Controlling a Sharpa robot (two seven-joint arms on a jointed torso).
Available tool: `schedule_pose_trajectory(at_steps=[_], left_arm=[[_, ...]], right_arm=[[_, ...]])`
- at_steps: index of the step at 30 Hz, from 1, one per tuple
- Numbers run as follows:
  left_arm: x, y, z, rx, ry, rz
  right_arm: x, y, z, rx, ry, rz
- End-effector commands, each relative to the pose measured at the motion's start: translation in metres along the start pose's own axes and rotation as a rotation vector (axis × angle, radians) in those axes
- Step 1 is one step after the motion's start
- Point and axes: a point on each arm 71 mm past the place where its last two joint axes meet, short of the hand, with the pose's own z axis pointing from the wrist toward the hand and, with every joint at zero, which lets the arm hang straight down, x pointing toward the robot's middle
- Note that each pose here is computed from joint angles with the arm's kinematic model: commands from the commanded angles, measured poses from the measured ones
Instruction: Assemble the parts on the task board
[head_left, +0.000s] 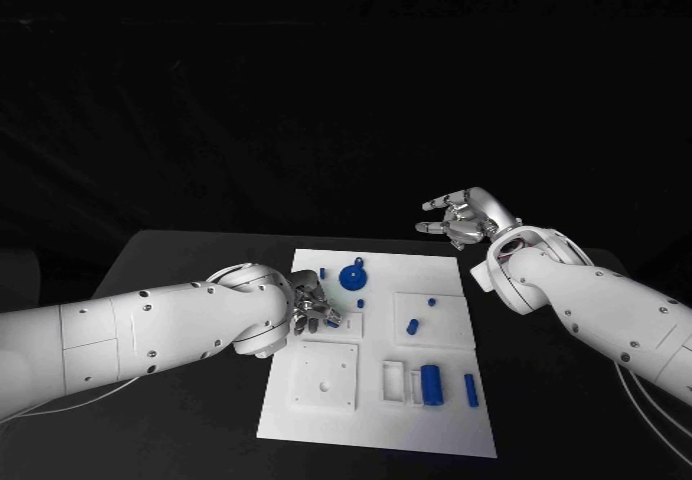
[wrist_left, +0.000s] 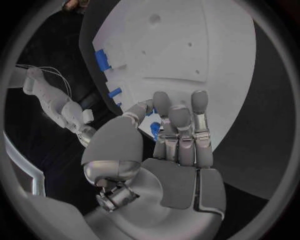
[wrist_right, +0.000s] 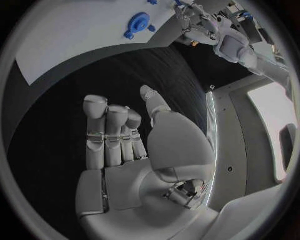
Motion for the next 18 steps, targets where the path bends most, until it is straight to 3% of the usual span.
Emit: schedule_pose_trajectory(at_steps=[1,18], left_arm=[[-0.0017,-0.0022,0.0007,0.019,-0.048,0.007],[0.0004,-0.0015,0.0015,0.018,-0.045,0.023]], right_arm=[[-0.0001,0.001,0.0002,-0.007,-0.002,0.002],[0.0006,0.0019,0.0002,-0.007,0.004,0.004]])
